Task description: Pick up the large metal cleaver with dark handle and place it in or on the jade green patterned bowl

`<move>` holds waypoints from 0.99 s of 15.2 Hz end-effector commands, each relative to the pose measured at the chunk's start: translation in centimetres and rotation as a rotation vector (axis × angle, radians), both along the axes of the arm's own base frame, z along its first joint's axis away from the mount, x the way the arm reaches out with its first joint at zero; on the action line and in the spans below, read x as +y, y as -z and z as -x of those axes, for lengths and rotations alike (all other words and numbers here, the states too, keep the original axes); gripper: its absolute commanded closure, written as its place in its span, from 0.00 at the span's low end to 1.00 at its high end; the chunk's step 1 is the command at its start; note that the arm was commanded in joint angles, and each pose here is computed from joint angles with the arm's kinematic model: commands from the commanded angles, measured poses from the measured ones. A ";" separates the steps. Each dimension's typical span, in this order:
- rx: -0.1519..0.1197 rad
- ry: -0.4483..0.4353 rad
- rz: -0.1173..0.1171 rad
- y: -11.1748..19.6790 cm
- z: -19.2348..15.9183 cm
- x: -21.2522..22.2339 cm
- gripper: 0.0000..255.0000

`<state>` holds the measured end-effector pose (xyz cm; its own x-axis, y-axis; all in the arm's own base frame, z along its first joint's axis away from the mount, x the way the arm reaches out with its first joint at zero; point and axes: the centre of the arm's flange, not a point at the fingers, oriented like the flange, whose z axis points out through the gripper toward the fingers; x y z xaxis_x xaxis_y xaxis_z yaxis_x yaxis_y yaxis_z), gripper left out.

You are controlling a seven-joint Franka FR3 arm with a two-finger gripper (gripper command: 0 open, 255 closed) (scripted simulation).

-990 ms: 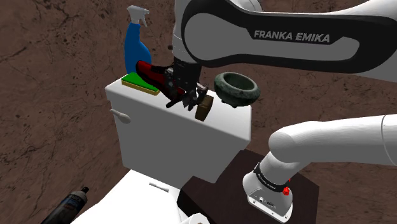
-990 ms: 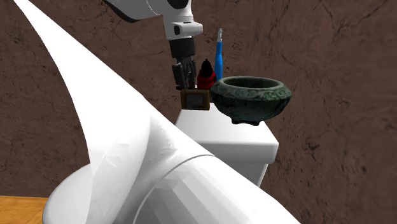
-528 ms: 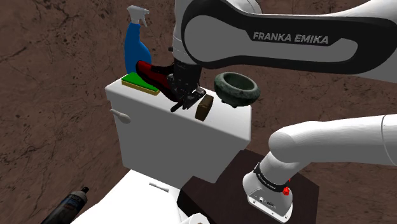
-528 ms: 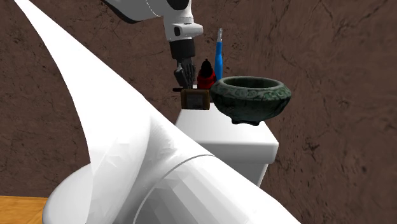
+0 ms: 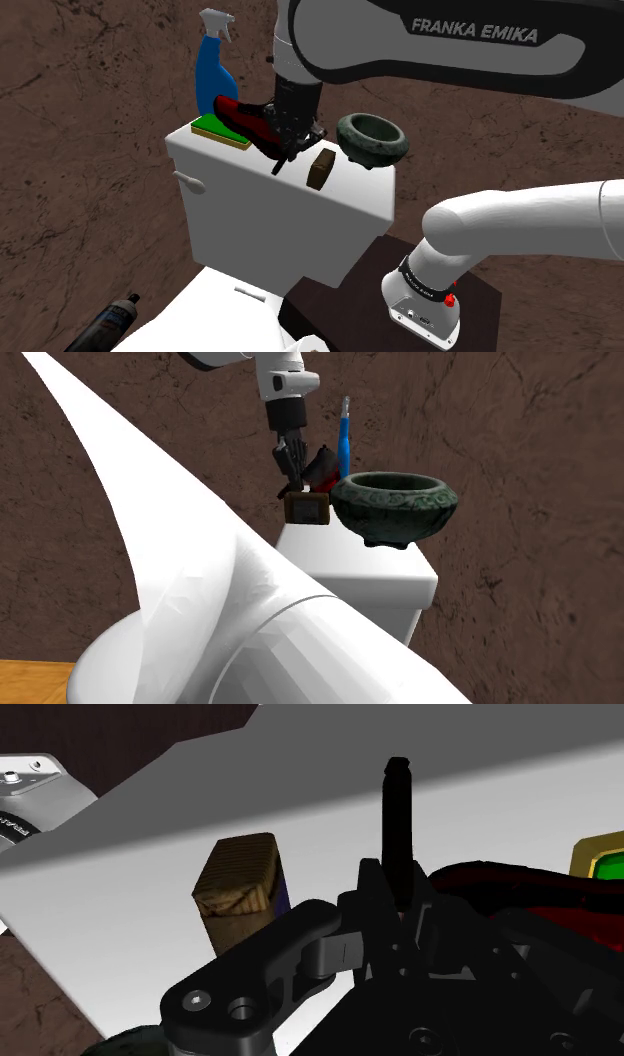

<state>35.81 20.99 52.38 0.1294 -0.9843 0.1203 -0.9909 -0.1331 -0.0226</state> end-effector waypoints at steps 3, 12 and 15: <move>0.000 0.000 0.000 -2.1 0.0 0.0 1.00; 0.000 0.000 0.000 -6.9 0.0 0.0 1.00; 0.000 0.000 0.000 -8.5 0.0 0.0 1.00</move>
<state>35.83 20.98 60.32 0.1293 -0.9843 0.1203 -0.9909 -0.1330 -0.0226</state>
